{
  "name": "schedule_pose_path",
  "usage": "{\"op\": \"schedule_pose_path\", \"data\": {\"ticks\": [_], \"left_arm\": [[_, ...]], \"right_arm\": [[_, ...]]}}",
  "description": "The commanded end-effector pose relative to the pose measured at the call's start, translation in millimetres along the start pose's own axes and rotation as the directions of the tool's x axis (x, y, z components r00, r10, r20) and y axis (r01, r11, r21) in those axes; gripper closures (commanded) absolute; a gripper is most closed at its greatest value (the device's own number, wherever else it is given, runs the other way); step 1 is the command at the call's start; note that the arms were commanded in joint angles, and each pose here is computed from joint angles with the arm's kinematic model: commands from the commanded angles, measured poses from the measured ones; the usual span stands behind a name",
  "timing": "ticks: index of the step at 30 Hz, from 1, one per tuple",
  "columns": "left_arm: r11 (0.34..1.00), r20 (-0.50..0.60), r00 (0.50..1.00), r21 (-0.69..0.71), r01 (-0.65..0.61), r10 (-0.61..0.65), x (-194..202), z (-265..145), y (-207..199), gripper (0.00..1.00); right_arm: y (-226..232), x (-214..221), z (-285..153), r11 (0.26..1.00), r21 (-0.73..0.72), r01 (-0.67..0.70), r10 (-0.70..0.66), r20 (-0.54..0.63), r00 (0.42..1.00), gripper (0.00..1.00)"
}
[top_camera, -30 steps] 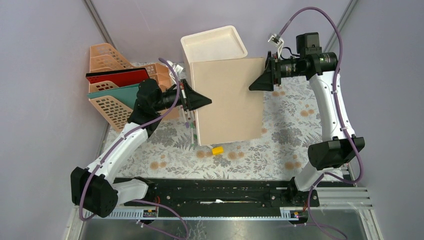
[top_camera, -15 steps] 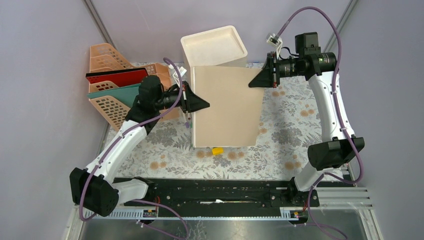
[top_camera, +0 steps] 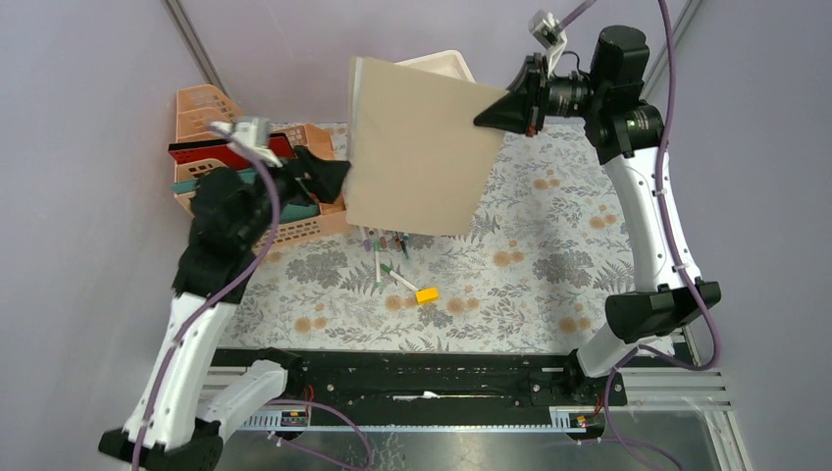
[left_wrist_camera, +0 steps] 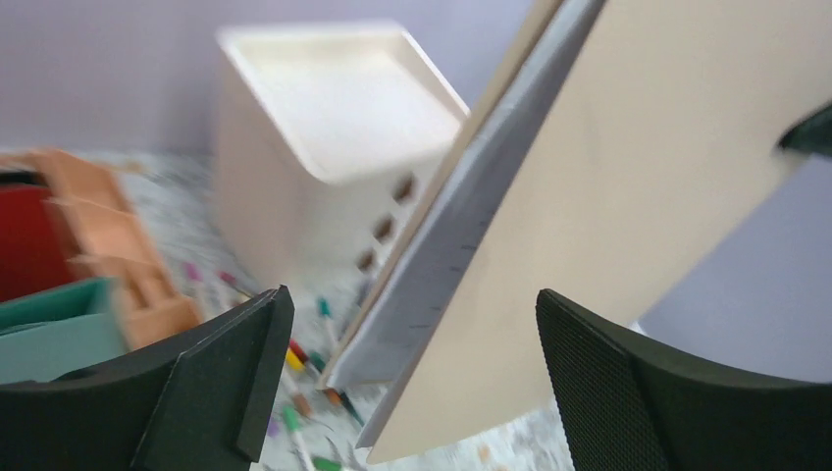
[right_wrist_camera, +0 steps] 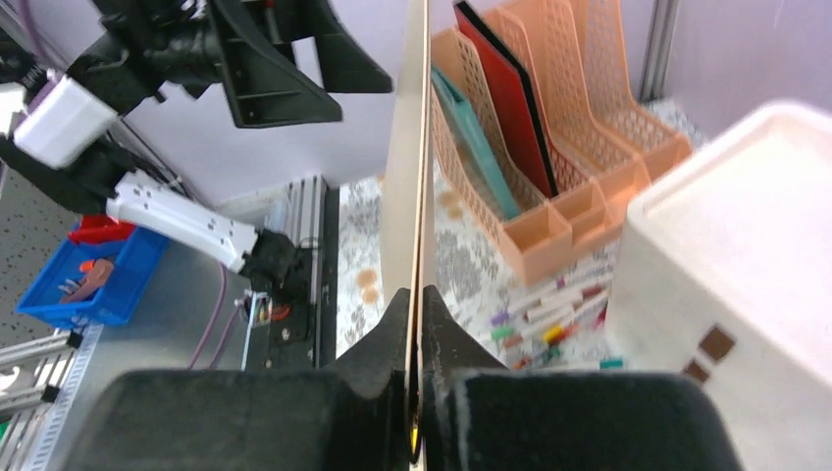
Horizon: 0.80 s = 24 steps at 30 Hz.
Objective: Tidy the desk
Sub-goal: Place the folder in the storage box.
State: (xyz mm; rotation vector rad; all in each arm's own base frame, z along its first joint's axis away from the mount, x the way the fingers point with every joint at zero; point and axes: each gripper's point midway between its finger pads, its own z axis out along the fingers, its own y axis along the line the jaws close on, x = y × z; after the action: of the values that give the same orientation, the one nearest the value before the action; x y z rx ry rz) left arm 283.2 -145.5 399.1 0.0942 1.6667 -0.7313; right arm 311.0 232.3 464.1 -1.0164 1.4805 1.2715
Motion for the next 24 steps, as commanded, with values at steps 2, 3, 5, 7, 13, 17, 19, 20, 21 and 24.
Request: {"op": "schedule_pose_path", "data": {"ticks": [2, 3, 5, 7, 13, 17, 19, 20, 21, 24], "left_arm": [[0.911, 0.248, 0.962, -0.412, 0.002, 0.11, -77.8, -63.9, 47.8, 0.01], [0.89, 0.266, 0.956, -0.455, 0.013, 0.122, -86.0, -73.1, 52.3, 0.01], [0.844, 0.3, 0.943, -0.535, 0.043, 0.142, -101.4, -91.4, 60.9, 0.01], [0.81, 0.326, 0.932, -0.582, 0.065, 0.159, -113.5, -105.0, 65.0, 0.01], [0.739, 0.382, 0.91, -0.658, 0.146, 0.161, -125.2, -129.1, 76.1, 0.01], [0.688, 0.394, 0.904, -0.703, 0.178, 0.168, -120.5, -138.9, 87.4, 0.01], [0.668, 0.392, 0.904, -0.721, 0.186, 0.172, -116.6, -140.9, 92.6, 0.01], [0.659, 0.389, 0.905, -0.728, 0.187, 0.172, -114.6, -140.5, 95.2, 0.01], [0.655, 0.385, 0.907, -0.732, 0.188, 0.17, -112.1, -139.4, 96.9, 0.01], [0.643, 0.376, 0.913, -0.74, 0.195, 0.156, -104.3, -133.2, 102.5, 0.01]], "right_arm": [[-2.4, -72.1, 29.1, 0.993, -0.04, 0.109, -0.101, 0.155, 0.983, 1.0], [-6.9, -80.8, 34.1, 0.993, -0.028, 0.117, -0.111, 0.175, 0.978, 1.0], [-19.5, -98.6, 46.4, 0.99, -0.007, 0.139, -0.134, 0.22, 0.966, 1.0], [-28.7, -113.1, 56.0, 0.986, 0.019, 0.167, -0.166, 0.268, 0.949, 1.0], [-46.4, -137.2, 88.9, 0.969, 0.08, 0.232, -0.245, 0.387, 0.889, 1.0], [-52.5, -143.6, 110.6, 0.961, 0.109, 0.253, -0.275, 0.453, 0.848, 1.0], [-55.9, -146.0, 121.0, 0.955, 0.13, 0.267, -0.296, 0.482, 0.825, 1.0], [-57.4, -146.0, 126.7, 0.952, 0.137, 0.272, -0.304, 0.494, 0.814, 1.0], [-59.8, -145.9, 131.8, 0.949, 0.148, 0.279, -0.315, 0.504, 0.804, 1.0], [-70.3, -143.4, 145.1, 0.934, 0.195, 0.298, -0.356, 0.519, 0.777, 1.0]]}}
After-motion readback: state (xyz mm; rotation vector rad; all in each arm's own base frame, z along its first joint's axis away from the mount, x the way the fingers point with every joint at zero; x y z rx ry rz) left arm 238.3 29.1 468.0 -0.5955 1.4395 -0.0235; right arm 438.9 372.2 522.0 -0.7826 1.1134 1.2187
